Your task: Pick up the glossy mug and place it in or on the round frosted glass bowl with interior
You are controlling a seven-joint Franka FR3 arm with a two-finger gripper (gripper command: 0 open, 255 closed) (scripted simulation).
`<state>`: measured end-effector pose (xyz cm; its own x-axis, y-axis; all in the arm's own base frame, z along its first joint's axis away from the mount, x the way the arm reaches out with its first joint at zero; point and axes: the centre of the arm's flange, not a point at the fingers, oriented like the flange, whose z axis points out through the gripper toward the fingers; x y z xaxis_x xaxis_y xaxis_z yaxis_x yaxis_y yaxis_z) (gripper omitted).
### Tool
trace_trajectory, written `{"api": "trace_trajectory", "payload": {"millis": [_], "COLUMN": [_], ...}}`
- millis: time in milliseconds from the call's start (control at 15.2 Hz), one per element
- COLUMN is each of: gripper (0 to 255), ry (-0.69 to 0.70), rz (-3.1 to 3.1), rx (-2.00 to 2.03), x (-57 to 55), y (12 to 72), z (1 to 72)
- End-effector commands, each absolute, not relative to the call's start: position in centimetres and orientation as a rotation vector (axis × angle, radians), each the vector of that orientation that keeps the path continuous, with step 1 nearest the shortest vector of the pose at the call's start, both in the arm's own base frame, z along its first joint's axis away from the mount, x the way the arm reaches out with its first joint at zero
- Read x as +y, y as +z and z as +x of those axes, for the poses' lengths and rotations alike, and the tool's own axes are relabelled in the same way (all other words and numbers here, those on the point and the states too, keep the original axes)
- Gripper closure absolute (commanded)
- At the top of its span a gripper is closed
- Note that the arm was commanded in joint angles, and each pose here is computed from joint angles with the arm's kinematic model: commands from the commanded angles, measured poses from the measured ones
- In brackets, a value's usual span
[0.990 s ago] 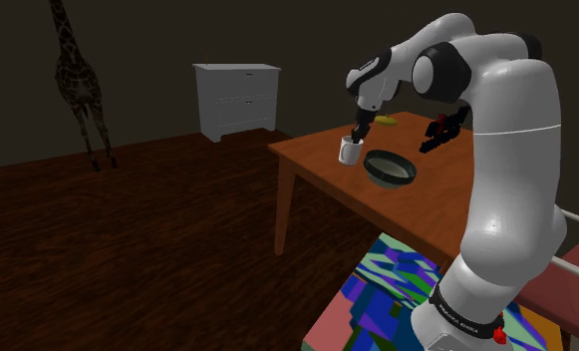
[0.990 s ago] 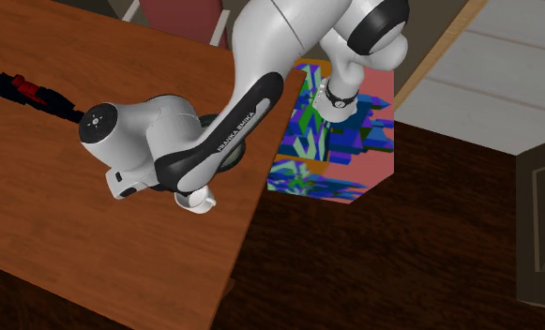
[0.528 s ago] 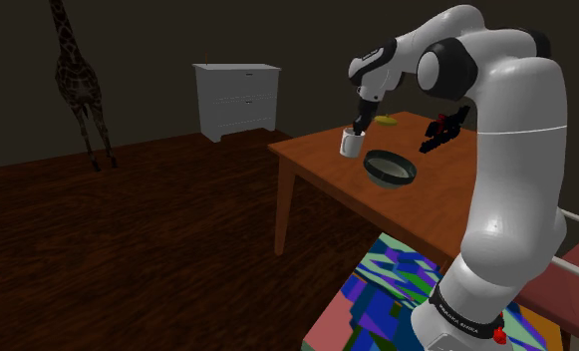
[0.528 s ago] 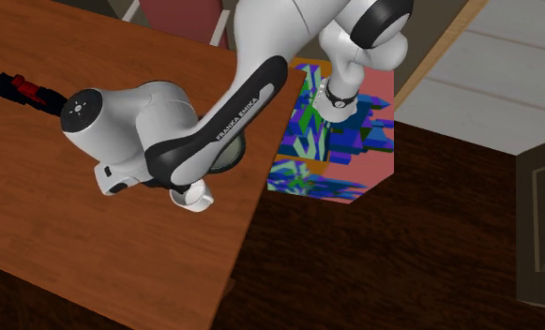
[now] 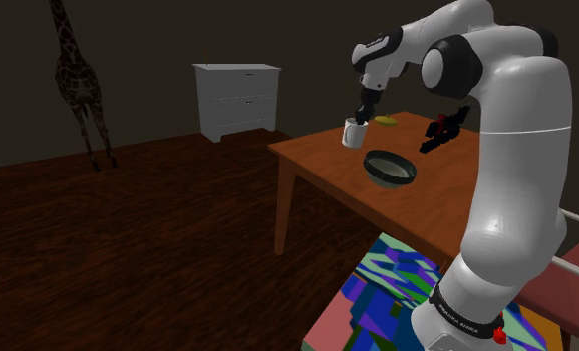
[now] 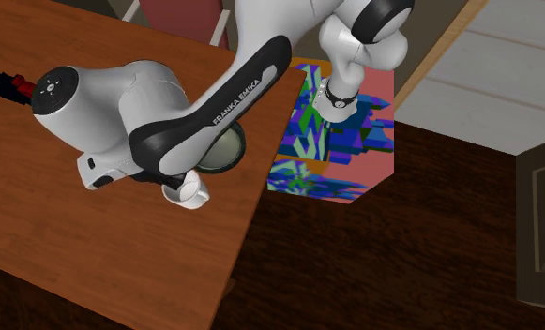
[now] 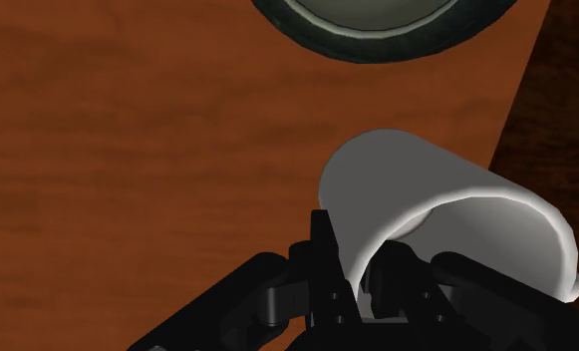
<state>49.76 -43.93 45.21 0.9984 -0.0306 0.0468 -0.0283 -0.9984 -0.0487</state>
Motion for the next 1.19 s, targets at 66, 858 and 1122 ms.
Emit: {"api": "trace_trajectory", "payload": {"millis": [66, 858, 1122], "gripper": [255, 255, 255], "ry": [-0.073, -0.073, -0.073], "rz": [-3.092, -3.092, -3.092], "rx": [0.046, 0.046, 0.046], "x": [-43.9, -43.6, -43.1], "y": [46.8, 52.1, 52.8], "z": [49.8, 47.1, 41.9]}}
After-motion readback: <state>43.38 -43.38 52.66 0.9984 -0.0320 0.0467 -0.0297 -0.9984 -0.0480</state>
